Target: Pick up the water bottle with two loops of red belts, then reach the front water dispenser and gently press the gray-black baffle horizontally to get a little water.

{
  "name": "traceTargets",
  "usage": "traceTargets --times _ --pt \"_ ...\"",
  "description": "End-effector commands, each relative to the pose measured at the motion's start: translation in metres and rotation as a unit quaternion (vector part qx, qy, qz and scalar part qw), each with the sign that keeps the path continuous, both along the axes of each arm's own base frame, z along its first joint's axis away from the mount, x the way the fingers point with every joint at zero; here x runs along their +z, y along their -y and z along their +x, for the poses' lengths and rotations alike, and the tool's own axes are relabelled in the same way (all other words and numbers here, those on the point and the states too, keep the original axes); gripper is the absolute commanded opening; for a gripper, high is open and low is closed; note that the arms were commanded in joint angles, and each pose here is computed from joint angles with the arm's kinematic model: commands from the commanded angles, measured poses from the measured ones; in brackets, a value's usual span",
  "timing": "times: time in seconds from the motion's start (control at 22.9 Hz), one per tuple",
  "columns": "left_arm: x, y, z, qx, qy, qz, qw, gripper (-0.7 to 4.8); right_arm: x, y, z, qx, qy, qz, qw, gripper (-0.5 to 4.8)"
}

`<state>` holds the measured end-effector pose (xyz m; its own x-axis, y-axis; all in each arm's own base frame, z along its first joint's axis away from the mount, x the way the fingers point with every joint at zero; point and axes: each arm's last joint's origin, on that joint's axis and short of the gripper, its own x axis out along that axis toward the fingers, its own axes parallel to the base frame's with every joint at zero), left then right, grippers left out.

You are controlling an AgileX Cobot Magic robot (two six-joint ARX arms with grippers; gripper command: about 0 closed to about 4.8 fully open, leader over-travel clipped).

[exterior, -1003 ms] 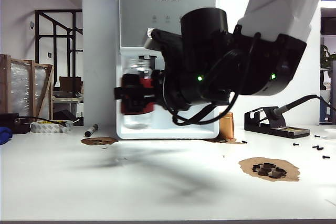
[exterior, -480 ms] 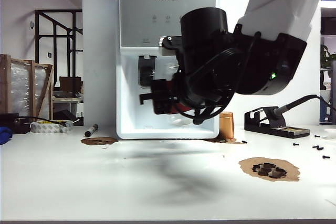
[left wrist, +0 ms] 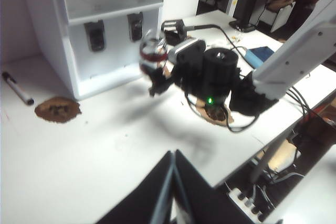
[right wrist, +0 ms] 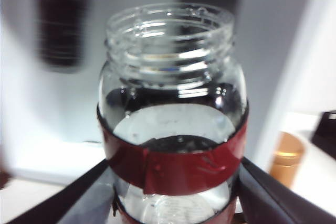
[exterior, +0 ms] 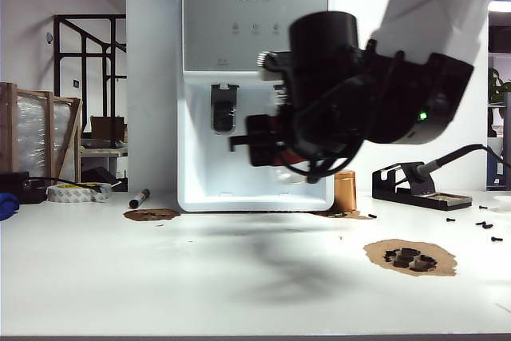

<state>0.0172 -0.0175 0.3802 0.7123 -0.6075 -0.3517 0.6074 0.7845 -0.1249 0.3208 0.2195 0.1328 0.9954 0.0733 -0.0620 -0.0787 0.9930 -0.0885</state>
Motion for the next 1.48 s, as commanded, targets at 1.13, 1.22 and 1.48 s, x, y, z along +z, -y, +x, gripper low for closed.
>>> traceTargets --times 1.13,1.22,1.48 --pt "0.013 0.000 0.028 0.003 0.009 0.000 1.000 -0.04 0.024 0.021 0.051 0.052 0.016 0.017 0.998 -0.05" --pt "0.013 0.000 0.028 0.003 0.011 0.002 1.000 -0.05 0.023 0.023 0.053 0.047 0.014 0.016 0.999 -0.05" --pt "0.012 0.000 0.029 -0.003 0.018 0.013 1.000 -0.05 0.021 0.031 0.058 0.051 0.012 0.016 0.999 -0.05"
